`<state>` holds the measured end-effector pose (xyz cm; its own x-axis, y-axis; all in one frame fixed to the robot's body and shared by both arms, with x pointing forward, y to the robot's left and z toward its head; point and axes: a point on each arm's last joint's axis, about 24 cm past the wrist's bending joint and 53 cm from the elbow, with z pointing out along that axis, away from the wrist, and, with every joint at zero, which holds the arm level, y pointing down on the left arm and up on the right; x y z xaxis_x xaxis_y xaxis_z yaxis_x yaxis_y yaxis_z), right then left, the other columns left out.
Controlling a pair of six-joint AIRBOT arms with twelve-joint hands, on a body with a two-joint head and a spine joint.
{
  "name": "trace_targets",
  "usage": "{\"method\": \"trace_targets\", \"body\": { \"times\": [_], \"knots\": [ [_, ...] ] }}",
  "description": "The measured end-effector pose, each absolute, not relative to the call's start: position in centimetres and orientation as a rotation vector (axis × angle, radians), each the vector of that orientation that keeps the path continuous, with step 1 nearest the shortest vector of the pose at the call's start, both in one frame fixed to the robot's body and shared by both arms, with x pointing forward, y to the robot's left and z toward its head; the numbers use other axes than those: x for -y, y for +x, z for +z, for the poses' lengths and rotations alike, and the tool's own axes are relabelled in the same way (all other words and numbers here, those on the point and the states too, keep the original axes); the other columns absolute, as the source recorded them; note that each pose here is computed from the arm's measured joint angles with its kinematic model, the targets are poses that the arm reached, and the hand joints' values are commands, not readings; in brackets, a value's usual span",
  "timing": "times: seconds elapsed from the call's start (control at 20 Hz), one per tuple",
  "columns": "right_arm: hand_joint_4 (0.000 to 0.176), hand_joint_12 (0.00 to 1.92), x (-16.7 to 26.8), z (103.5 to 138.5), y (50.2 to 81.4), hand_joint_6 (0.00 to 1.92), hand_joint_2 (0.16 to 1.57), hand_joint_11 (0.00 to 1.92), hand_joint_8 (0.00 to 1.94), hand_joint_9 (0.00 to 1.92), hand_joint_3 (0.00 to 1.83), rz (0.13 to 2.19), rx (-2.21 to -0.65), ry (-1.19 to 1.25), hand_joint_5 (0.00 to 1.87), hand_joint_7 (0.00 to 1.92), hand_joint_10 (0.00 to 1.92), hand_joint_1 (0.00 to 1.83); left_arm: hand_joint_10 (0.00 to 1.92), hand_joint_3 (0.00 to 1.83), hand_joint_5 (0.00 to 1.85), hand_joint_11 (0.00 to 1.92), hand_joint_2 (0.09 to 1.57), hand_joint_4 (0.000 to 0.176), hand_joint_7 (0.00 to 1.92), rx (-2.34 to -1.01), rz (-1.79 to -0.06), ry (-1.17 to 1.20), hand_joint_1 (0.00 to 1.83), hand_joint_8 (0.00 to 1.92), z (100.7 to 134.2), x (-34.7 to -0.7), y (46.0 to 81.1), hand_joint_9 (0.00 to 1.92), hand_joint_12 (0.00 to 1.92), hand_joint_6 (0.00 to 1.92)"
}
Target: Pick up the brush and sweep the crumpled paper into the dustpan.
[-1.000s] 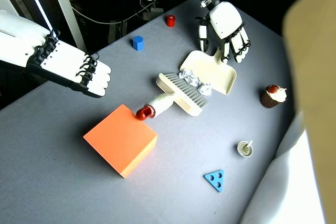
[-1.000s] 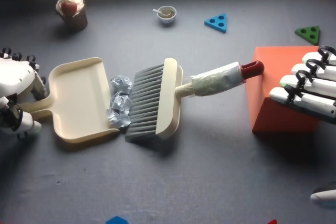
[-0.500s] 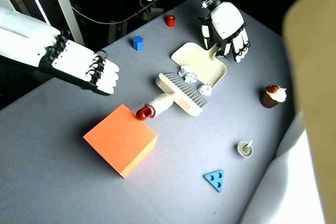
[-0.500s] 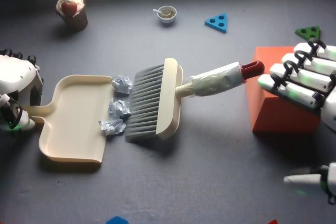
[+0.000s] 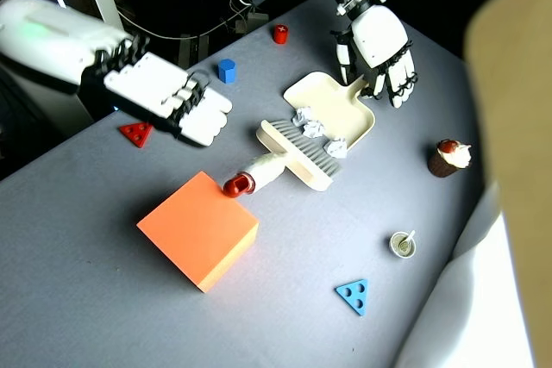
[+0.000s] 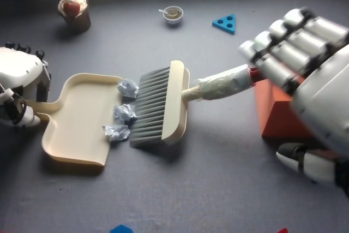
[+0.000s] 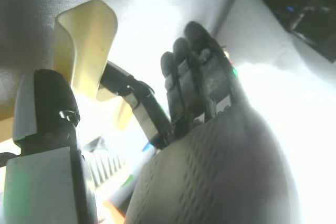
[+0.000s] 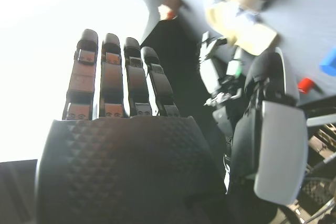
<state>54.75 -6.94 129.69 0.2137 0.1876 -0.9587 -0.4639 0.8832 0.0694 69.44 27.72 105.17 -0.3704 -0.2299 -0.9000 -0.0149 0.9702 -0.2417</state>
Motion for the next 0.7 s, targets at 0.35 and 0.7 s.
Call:
{"method": "trace_targets", "body": {
  "times": [0.35, 0.7],
  "knots": [
    [0.0, 0.03, 4.6, 128.1, 56.3, 0.0, 0.95, 0.22, 0.0, 0.18, 0.0, 0.389, -1.209, -0.277, 0.12, 0.15, 0.0, 1.07, 0.01, 0.0, 1.06, 0.27, 1.08, 0.0, 0.39, -1.902, -0.241, -0.154, 1.12, 0.01, 106.8, -27.4, 71.2, 0.33, 0.25, 0.85],
    [0.0, 0.04, 4.6, 127.2, 58.0, 0.0, 1.03, 0.26, 0.0, 0.18, 0.02, 0.448, -1.207, -0.087, 0.13, 0.13, 0.0, 1.11, 0.0, 0.0, 1.05, 0.21, 1.09, 0.01, 0.36, -1.886, -0.243, -0.151, 1.1, 0.0, 107.4, -27.4, 72.3, 0.28, 0.22, 0.87]
  ]
}}
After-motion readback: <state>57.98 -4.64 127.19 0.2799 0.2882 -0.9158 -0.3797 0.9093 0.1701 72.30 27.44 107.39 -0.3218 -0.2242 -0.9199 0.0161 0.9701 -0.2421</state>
